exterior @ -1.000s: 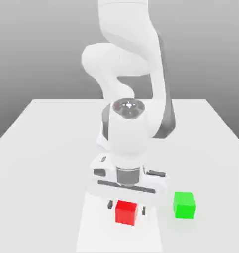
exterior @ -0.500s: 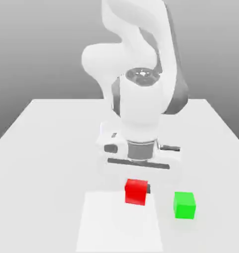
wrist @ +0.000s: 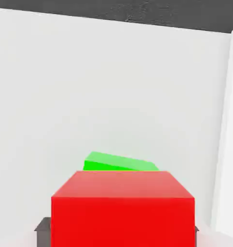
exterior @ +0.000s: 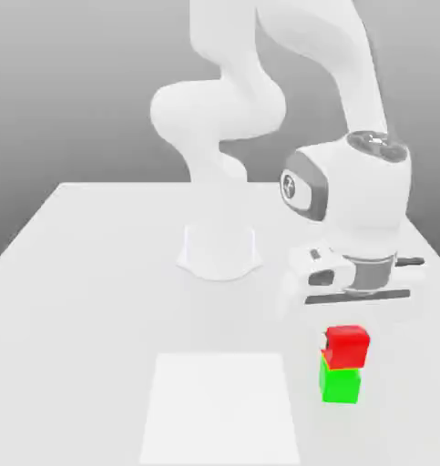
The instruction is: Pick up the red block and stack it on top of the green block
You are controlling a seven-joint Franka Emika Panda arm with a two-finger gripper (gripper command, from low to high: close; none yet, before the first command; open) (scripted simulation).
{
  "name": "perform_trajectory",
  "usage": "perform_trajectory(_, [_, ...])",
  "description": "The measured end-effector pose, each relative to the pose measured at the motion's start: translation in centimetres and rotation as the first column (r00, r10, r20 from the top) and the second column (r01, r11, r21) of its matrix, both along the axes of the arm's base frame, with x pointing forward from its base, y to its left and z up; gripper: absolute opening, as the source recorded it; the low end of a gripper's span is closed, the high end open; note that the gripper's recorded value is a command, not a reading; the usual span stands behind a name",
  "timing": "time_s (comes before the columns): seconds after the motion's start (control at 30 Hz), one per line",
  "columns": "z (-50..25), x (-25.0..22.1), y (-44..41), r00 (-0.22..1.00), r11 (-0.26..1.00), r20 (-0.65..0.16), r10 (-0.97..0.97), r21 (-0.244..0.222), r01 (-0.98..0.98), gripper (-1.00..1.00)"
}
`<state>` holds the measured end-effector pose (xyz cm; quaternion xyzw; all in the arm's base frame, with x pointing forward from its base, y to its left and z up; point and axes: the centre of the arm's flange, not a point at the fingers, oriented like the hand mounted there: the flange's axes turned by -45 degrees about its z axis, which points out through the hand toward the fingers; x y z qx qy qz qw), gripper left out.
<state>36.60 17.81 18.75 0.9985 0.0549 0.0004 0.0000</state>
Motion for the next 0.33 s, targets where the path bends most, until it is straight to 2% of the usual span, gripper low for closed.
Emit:
perform_trajectory(0.17, [-0.2, 0.0, 0.0, 1.000, 1.000, -0.001, 0.000, 0.000, 0.000, 1.00])
perform_trajectory(0.33, [4.6, 0.0, 0.1, 1.000, 1.000, -0.001, 0.001, -0.001, -0.001, 1.00])
